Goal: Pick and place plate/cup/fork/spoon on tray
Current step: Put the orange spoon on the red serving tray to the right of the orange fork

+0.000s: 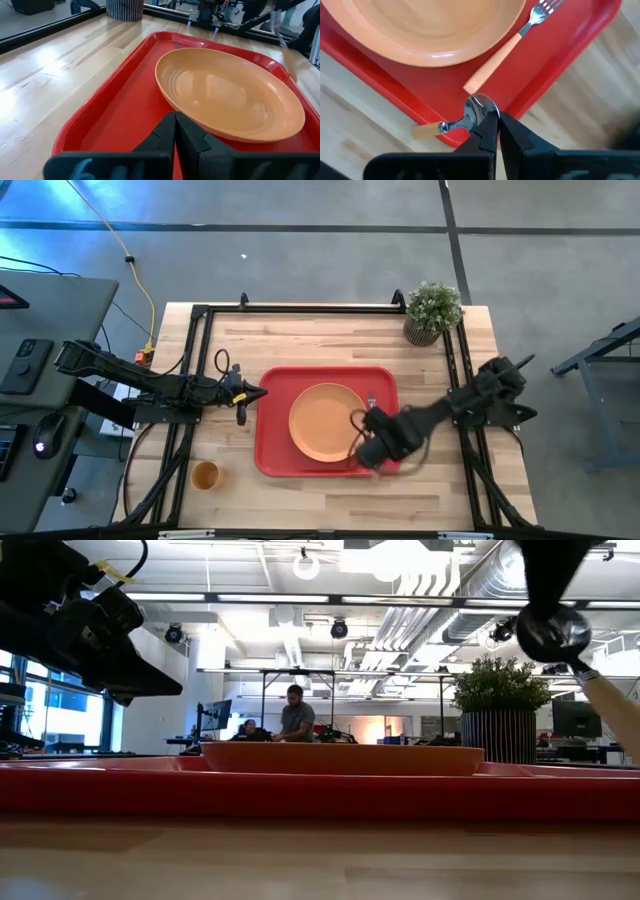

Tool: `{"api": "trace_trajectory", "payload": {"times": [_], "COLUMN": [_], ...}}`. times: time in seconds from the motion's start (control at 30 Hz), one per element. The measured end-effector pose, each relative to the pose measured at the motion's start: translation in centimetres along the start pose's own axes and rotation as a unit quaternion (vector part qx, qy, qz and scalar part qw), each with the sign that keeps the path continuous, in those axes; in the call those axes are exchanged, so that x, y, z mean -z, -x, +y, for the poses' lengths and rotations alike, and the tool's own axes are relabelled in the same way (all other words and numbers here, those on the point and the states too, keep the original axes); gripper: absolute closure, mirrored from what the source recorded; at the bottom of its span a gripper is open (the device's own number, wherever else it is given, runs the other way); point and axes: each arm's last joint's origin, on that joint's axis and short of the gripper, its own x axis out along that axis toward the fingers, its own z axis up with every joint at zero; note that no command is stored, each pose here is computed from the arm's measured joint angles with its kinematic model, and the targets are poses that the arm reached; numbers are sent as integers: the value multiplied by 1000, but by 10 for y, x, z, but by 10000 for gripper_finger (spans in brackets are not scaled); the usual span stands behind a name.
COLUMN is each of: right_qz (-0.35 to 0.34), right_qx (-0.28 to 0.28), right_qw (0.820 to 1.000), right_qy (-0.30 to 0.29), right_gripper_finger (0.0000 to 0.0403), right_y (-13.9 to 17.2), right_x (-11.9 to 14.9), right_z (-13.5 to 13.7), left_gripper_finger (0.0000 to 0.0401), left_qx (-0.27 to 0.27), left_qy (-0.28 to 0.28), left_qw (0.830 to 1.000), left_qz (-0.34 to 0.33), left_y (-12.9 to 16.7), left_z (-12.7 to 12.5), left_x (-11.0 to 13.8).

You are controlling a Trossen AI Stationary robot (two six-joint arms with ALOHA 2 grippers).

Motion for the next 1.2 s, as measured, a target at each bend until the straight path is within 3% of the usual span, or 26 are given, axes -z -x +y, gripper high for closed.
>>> {"api": "trace_trajectory", "payload": {"times": [0.23, 0.5, 0.73, 0.97, 1.2], "right_qz": [50, 51, 123, 108, 92], "right_qx": [7, 11, -15, -23, -18], "right_qw": [994, 994, 986, 991, 994], "right_qy": [96, 98, 115, 80, 54], "right_gripper_finger": [403, 403, 403, 402, 402], "right_y": [-10, -32, -84, -126, -140], "right_x": [-55, -115, -118, -119, -124], "right_z": [-30, -74, -96, -111, -121], "left_gripper_finger": [400, 400, 400, 400, 400], "left_qx": [3, 0, -2, -18, -26], "left_qy": [-3, -4, -19, -25, -37], "left_qw": [1000, 1000, 999, 999, 998], "left_qz": [7, 11, 27, 34, 39], "left_y": [0, 0, 0, 0, 0], "left_z": [0, 0, 1, 3, 4], "left_x": [1, 2, 5, 7, 8]}}
